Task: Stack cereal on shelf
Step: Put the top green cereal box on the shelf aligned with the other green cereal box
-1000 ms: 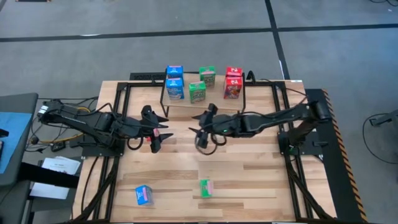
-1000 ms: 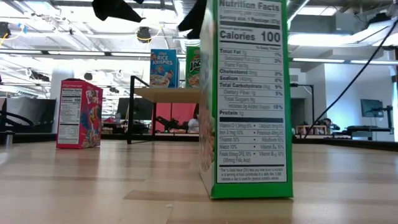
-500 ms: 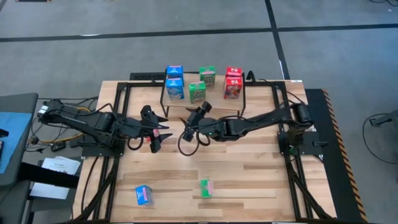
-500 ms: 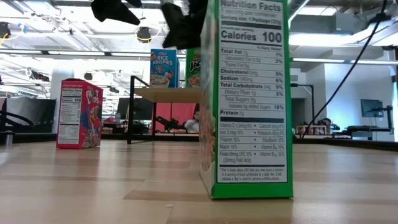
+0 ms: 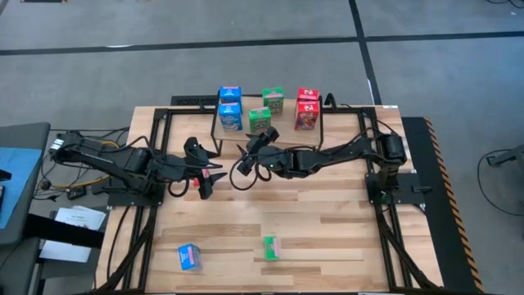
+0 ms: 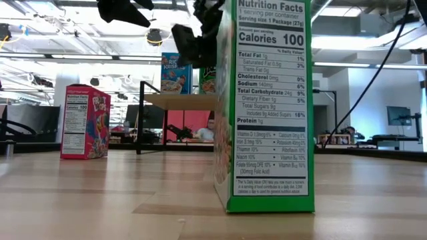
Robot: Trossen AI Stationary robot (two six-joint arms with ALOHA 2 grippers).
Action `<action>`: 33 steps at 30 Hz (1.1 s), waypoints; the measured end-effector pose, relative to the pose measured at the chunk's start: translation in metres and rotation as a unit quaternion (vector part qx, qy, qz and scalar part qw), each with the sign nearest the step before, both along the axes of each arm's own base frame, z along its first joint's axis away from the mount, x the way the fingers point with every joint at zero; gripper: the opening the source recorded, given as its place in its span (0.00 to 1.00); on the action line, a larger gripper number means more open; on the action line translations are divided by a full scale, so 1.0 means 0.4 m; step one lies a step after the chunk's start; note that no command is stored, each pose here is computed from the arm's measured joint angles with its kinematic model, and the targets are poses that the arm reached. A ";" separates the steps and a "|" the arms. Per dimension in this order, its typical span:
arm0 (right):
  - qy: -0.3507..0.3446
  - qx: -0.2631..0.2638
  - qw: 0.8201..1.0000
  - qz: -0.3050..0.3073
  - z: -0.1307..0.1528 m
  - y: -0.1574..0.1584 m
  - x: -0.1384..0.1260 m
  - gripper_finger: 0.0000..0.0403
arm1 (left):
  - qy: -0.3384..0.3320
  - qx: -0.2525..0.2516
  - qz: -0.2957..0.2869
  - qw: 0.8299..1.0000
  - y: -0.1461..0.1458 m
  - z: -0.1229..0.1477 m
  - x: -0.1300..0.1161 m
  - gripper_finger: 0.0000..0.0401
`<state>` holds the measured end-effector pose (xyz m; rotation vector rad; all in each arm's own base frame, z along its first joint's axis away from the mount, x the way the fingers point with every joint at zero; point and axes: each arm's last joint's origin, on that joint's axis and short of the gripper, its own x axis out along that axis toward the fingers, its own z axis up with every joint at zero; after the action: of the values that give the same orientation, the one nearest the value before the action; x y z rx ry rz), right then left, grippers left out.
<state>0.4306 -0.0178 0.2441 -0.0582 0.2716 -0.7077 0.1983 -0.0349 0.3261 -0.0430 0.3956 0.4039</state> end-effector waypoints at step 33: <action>-0.039 -0.001 0.990 -0.138 -0.008 -0.042 -0.007 0.62 | -0.001 0.000 0.001 1.000 0.000 0.000 0.000 0.75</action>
<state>0.4276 -0.0347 0.2407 0.0061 0.2051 -0.9836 0.1983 -0.0348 0.3262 -0.0435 0.3943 0.4064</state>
